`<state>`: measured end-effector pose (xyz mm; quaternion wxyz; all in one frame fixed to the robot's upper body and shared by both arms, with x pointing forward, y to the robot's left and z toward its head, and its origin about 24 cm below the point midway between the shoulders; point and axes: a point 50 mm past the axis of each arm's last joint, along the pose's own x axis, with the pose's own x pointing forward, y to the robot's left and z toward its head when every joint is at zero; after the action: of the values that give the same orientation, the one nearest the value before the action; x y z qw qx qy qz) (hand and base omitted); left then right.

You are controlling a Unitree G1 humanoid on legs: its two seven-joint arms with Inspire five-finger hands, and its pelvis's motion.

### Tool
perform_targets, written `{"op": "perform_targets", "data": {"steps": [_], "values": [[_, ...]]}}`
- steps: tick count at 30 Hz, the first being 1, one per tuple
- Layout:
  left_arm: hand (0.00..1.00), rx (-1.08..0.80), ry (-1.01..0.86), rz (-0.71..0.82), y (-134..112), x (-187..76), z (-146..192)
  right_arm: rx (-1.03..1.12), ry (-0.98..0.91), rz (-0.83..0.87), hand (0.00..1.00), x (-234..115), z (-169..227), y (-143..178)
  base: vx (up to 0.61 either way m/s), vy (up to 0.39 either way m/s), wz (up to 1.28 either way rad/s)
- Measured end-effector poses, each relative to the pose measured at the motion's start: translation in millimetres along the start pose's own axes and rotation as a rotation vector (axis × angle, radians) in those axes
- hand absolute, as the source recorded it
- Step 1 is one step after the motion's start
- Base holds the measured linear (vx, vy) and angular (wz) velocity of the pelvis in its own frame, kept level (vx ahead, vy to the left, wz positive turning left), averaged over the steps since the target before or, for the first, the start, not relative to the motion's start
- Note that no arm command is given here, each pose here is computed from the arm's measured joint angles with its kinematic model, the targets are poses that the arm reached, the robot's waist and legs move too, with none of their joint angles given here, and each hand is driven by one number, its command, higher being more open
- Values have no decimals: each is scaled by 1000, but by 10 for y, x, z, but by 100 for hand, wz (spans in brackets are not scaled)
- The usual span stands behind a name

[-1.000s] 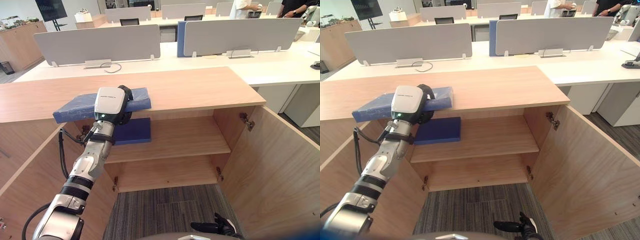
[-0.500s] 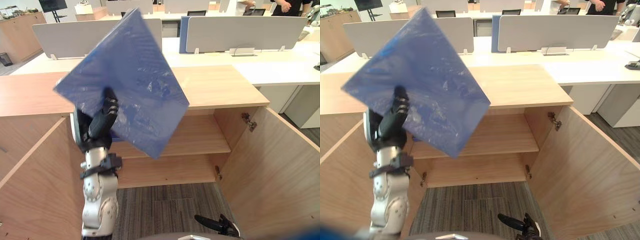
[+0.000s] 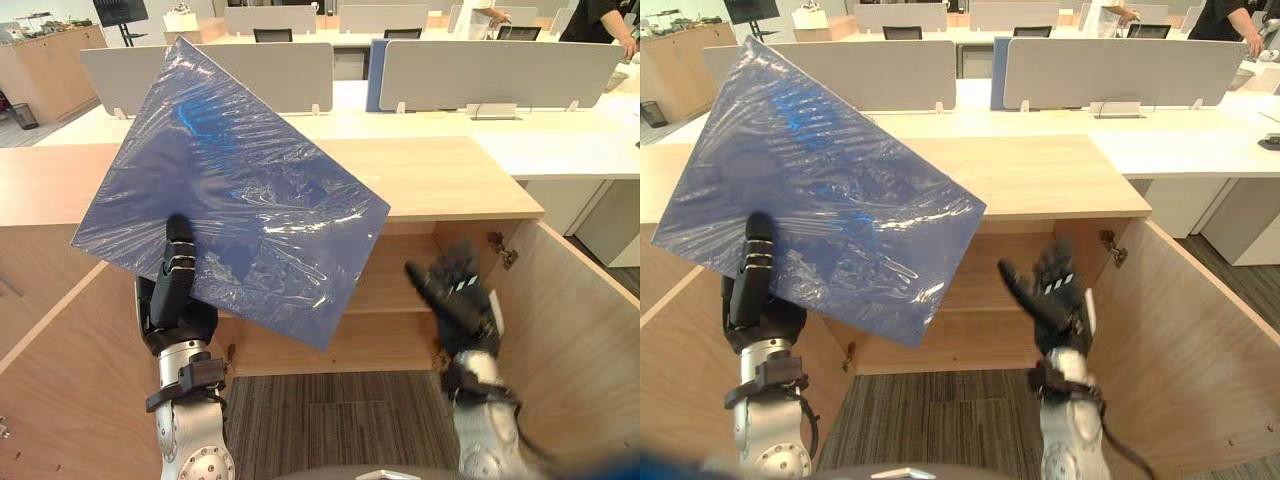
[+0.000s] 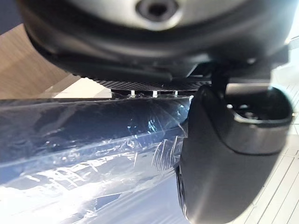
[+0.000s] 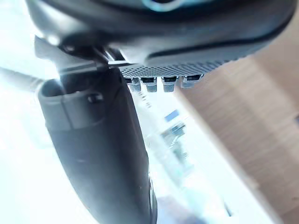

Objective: Walk over to the cabinet, pick up the folder, carry it to the office cabinet, place the folder inside the office cabinet, then close the office cabinet door

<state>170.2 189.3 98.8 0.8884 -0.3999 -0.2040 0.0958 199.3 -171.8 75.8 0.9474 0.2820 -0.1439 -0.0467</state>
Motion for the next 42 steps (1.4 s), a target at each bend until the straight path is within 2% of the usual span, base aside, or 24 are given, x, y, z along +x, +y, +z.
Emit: {"op": "perform_targets", "data": {"steps": [4, 10, 15, 21, 27, 31, 39, 40, 42], "values": [[0, 47, 32, -80, -12, 47, 11, 1, -211, 104, 100, 351, 349, 180, 0, 0, 0], [0, 94, 69, -196, -38, 145, -49, -43, -292, 284, 100, 589, 553, 409, -32, 5, 2], [0, 144, 93, -233, -17, 171, -102, -67, -307, 424, 100, 690, 613, 584, 0, 0, 0], [0, 213, 144, -256, 37, 171, -141, -80, -247, 539, 100, 793, 538, 718, 0, 0, 0], [0, 272, 163, -339, -2, 188, -135, -206, -136, 645, 100, 887, 393, 783, -6, 2, 0], [0, 291, 177, -429, -89, 224, -161, -312, -74, 704, 100, 957, 349, 778, -35, 12, 3], [0, 350, 192, -466, -82, 243, -130, -423, 31, 755, 100, 1006, 236, 670, -25, 8, 0], [0, 360, 196, -471, -78, 247, -122, -446, 54, 778, 0, 1010, 217, 666, -44, 8, 0], [0, 371, 201, -478, -74, 252, -113, -477, 92, 818, 0, 1001, 175, 664, -45, 5, 0]]}}
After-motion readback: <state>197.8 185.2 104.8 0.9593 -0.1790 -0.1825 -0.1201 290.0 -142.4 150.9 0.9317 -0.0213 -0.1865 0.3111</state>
